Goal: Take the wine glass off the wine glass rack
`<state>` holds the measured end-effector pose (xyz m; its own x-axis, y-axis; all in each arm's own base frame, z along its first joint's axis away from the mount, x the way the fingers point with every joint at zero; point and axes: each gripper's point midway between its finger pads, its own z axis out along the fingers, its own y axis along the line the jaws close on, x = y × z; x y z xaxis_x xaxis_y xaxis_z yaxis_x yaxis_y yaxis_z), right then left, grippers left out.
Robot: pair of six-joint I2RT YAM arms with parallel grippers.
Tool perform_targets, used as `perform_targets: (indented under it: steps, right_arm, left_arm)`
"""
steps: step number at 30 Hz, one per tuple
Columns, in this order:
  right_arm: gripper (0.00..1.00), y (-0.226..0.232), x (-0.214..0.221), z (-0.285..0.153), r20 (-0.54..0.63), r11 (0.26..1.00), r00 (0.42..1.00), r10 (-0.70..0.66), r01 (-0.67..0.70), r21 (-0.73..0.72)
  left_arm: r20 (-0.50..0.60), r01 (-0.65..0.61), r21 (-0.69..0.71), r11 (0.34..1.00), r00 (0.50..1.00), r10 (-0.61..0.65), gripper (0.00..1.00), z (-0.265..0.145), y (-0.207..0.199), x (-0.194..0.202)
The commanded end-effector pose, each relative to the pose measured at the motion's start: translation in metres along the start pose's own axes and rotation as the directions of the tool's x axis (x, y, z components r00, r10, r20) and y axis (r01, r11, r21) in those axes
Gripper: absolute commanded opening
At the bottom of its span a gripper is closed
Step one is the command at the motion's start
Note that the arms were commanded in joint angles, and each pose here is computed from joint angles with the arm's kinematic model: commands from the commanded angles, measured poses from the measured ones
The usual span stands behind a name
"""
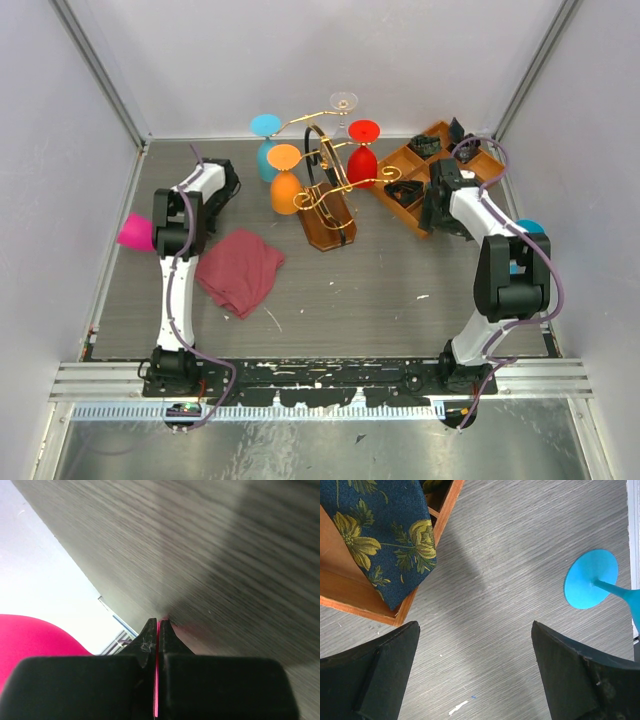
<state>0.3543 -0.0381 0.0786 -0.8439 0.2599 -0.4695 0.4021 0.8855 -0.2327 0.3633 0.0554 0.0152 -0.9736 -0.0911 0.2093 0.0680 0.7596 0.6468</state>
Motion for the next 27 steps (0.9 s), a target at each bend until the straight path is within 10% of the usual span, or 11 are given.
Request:
perform_targets:
  steps: [1,12,27]
  right_arm:
    - [0.98,0.001,-0.021,-0.021,0.084,0.999,0.996,0.036,-0.033,-0.041]
    - [0.97,0.009,-0.036,-0.037,0.136,0.992,0.990,0.048,-0.032,-0.120]
    - [0.96,0.008,-0.049,-0.057,0.197,0.986,0.978,0.066,-0.033,-0.165]
  left_arm:
    - [0.026,0.136,-0.070,0.988,0.991,-0.134,0.00,0.017,0.001,-0.015]
    - [0.207,0.394,-0.258,0.882,0.915,-0.347,0.00,-0.001,0.095,-0.042]
    - [0.231,0.445,-0.124,0.887,0.882,-0.410,0.00,0.018,0.064,-0.061]
